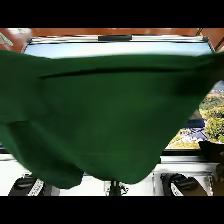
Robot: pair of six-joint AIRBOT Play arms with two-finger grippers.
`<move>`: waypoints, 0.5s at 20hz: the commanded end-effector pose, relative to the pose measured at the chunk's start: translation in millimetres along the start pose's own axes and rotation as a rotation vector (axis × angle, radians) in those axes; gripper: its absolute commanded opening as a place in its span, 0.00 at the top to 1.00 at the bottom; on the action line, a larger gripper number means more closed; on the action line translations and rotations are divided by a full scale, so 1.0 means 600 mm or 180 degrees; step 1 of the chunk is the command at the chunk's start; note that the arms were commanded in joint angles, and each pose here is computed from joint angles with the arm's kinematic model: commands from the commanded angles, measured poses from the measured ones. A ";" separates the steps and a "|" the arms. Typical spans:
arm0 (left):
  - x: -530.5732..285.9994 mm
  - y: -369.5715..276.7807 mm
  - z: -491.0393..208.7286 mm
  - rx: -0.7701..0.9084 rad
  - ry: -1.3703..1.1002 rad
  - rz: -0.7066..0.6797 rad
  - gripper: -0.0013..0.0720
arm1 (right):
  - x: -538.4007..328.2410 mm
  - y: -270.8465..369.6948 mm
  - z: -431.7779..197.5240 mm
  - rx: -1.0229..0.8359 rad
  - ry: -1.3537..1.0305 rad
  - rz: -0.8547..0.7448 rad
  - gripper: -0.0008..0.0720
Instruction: Fold the shirts.
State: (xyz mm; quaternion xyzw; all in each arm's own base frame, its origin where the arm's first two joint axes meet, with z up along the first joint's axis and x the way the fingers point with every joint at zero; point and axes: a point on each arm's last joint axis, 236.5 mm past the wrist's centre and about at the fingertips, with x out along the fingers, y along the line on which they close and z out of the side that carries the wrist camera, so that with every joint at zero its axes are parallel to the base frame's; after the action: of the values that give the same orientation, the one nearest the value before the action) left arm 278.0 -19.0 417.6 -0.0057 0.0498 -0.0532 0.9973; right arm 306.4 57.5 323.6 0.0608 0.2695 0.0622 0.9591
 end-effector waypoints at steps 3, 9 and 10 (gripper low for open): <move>0.184 0.024 -0.342 -0.0342 0.1889 -0.0145 0.92 | 0.267 -0.040 -0.175 -0.0076 0.1231 -0.0322 0.90; 0.373 0.043 -0.510 -0.0607 0.2348 -0.0077 0.92 | 0.535 -0.016 -0.151 -0.0062 0.0481 -0.0077 0.90; 0.400 0.049 -0.529 -0.0658 0.2349 -0.0034 0.92 | 0.564 -0.014 -0.148 -0.0065 0.0344 -0.0045 0.90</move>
State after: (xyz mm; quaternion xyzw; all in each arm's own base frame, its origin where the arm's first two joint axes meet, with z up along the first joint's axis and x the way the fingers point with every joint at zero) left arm 446.0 -19.7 125.2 -0.0652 0.3970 -0.0679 0.9130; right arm 489.1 91.7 95.3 0.0314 0.3980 0.0439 0.9158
